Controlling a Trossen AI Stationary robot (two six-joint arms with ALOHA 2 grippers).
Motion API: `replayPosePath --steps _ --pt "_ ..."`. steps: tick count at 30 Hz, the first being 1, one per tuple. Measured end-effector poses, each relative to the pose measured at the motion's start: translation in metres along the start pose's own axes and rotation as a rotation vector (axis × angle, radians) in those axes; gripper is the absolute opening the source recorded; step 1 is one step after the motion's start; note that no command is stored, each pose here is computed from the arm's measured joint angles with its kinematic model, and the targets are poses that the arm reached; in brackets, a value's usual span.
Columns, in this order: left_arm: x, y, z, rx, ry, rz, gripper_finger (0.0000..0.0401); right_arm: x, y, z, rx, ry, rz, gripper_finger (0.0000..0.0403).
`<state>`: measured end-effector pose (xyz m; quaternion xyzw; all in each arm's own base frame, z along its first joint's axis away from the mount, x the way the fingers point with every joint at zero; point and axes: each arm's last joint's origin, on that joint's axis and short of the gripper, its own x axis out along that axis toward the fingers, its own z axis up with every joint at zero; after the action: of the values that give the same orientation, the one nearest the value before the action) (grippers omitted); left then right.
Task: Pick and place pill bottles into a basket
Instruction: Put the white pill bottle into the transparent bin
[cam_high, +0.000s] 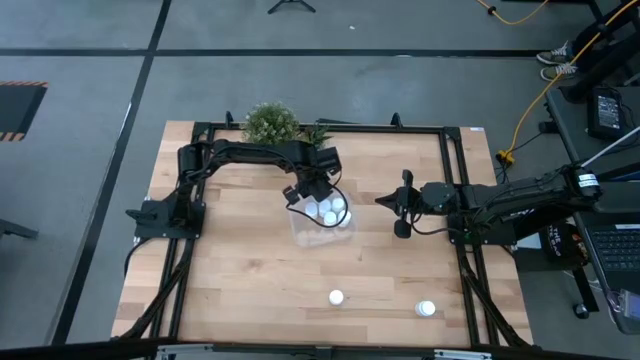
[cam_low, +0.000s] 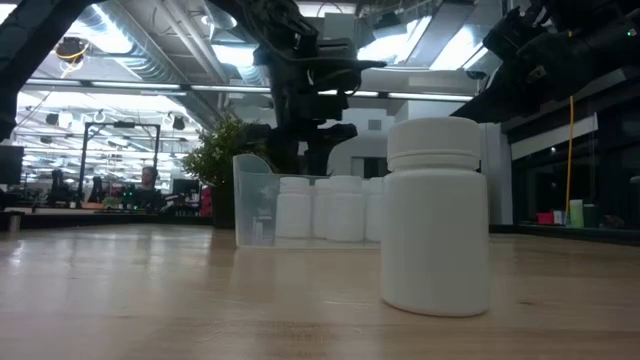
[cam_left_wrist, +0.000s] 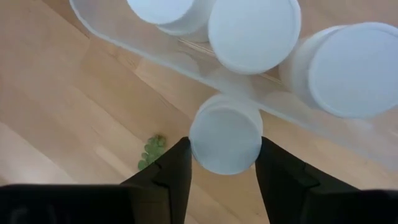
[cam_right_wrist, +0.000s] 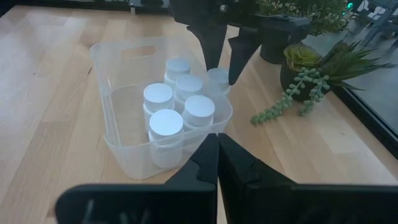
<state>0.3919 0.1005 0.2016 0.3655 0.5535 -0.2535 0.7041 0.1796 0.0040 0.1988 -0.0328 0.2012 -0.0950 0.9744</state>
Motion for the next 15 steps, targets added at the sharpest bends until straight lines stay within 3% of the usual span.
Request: replayPosePath --steps 7,15 --pt "-0.012 -0.002 -0.003 -0.035 0.081 0.035 0.0145 0.0 0.0 0.0 0.0 0.0 0.0 0.0005" --pt "-0.041 -0.005 -0.004 -0.077 0.075 0.099 0.0145 0.0 0.0 0.0 0.0 0.0 0.0 0.0005"
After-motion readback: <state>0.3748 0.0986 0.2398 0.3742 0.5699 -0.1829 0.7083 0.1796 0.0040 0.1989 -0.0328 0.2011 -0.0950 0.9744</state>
